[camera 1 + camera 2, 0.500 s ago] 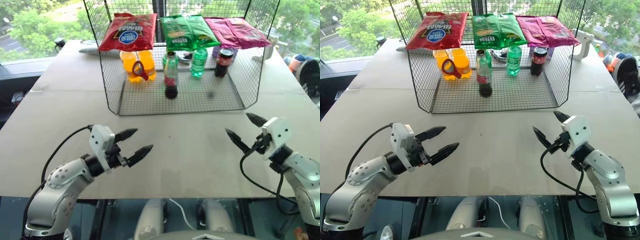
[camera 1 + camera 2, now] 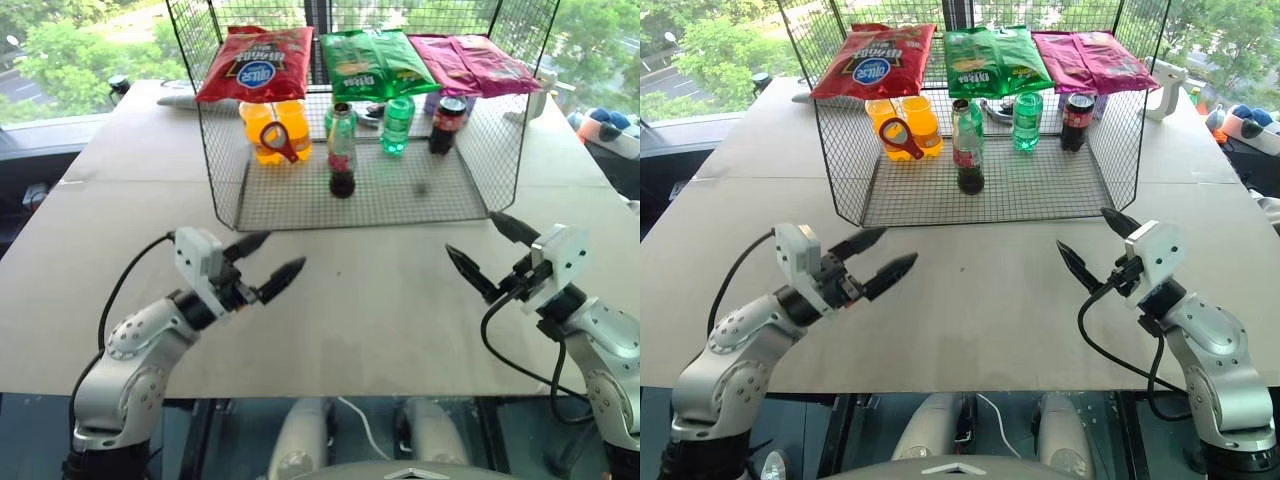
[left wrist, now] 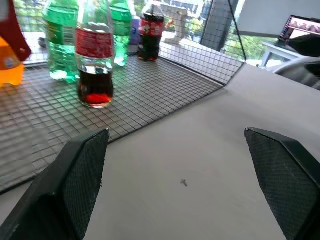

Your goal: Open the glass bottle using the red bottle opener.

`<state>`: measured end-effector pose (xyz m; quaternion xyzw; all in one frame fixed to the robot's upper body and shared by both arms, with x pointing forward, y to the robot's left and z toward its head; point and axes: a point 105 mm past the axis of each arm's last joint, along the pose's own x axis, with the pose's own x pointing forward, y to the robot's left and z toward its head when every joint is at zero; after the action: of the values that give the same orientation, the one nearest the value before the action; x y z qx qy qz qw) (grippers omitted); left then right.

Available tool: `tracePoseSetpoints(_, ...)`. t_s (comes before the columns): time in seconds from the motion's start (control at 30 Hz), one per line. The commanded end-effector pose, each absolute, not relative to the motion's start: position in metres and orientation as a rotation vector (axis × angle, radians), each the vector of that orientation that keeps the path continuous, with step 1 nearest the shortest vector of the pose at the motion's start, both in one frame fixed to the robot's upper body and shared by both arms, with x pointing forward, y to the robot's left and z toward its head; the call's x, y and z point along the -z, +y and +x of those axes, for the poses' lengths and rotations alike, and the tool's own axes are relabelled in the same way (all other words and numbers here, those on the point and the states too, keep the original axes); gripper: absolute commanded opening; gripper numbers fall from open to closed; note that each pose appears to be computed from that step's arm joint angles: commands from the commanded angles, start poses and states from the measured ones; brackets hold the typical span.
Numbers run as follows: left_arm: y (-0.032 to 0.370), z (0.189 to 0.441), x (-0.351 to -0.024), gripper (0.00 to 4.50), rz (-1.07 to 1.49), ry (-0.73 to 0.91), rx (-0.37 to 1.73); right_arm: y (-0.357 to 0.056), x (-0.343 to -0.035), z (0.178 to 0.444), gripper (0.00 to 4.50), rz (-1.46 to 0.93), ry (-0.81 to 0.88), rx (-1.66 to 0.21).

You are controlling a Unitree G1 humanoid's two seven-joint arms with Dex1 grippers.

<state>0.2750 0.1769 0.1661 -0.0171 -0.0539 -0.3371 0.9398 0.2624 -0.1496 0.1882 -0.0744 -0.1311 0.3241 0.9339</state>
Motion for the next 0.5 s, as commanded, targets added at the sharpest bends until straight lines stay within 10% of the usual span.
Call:
tracePoseSetpoints(0.03, 0.195, 0.292, -0.186, 4.50, -0.028, -0.206, 0.557, -0.133, -0.217, 0.248, 4.49, -0.149, -0.387, -0.757)
tracePoseSetpoints(0.5, 0.197, 0.369, -0.211, 4.50, -0.035, -0.228, 0.354, -0.117, -0.246, 0.235, 4.49, -0.170, -0.502, -0.786)
